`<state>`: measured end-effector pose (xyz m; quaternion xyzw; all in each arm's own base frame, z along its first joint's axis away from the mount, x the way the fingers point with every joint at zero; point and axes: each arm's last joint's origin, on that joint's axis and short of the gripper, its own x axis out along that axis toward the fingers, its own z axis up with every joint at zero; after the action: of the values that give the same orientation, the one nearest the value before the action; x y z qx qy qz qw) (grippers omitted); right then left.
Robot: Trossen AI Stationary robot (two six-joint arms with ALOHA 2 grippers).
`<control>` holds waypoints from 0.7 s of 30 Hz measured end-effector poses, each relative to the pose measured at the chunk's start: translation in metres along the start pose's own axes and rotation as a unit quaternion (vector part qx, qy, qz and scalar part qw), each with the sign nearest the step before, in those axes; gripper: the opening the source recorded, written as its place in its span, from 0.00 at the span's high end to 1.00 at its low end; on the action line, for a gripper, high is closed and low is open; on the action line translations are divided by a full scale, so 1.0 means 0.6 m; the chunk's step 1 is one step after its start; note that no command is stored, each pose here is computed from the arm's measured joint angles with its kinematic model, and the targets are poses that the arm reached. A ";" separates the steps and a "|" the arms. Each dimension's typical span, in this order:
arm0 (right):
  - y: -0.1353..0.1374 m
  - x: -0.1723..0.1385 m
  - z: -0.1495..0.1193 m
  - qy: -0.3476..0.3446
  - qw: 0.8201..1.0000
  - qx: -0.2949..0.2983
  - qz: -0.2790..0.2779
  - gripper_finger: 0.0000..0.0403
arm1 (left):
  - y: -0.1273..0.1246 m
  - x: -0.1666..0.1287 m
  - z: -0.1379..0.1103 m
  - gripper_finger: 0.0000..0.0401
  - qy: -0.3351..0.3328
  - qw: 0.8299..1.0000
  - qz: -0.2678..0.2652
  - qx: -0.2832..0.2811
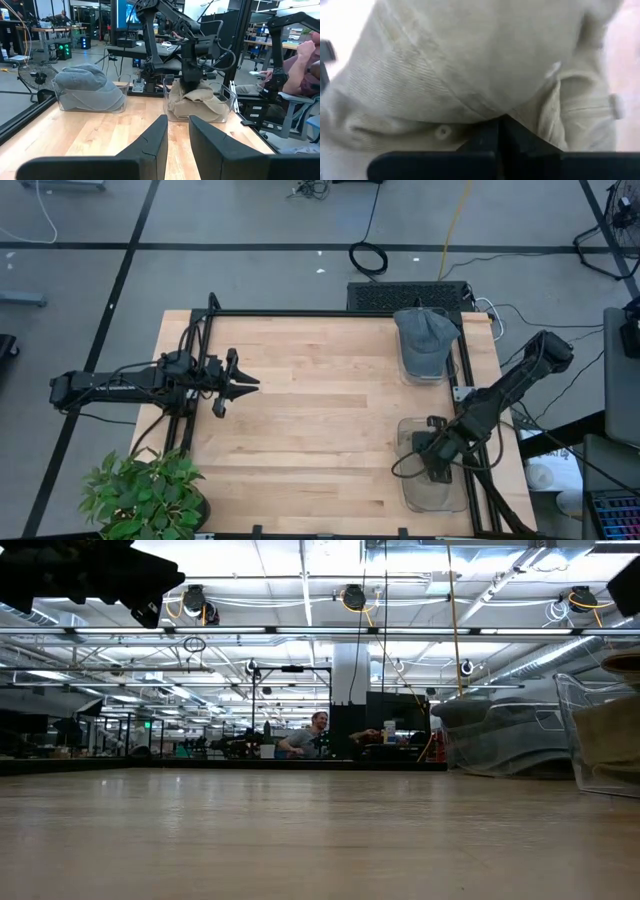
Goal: Pick & Place hat
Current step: Put the brown and blue cap into the bottom transparent bin, then return to Home Position
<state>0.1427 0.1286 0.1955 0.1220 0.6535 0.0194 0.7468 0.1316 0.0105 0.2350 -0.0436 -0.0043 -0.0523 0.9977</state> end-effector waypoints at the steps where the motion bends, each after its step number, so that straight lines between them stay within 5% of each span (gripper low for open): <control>1: -0.002 -0.004 -0.001 -0.009 1.000 0.001 -0.002 1.00 | 0.000 0.000 0.000 0.79 0.000 1.000 0.000 0.000; 9: -0.020 -0.082 -0.013 -0.130 0.990 -0.021 0.050 1.00 | 0.000 0.000 0.000 0.79 0.000 1.000 0.000 -0.001; 14: -0.048 -0.137 -0.029 -0.256 0.964 -0.054 0.058 1.00 | 0.000 0.000 0.000 0.79 0.001 1.000 0.000 -0.008; 17: -0.070 -0.164 -0.034 -0.367 0.929 -0.049 -0.004 1.00 | 0.000 0.000 0.000 0.79 0.001 1.000 0.000 -0.008; 21: -0.076 -0.201 -0.027 -0.524 0.851 0.012 -0.046 1.00 | 0.000 0.000 0.000 0.79 0.000 1.000 0.000 0.001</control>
<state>0.1036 0.0641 0.3011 0.0929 0.1709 -0.0900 0.9768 0.1316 0.0105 0.2349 -0.0424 -0.0039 -0.0521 0.9977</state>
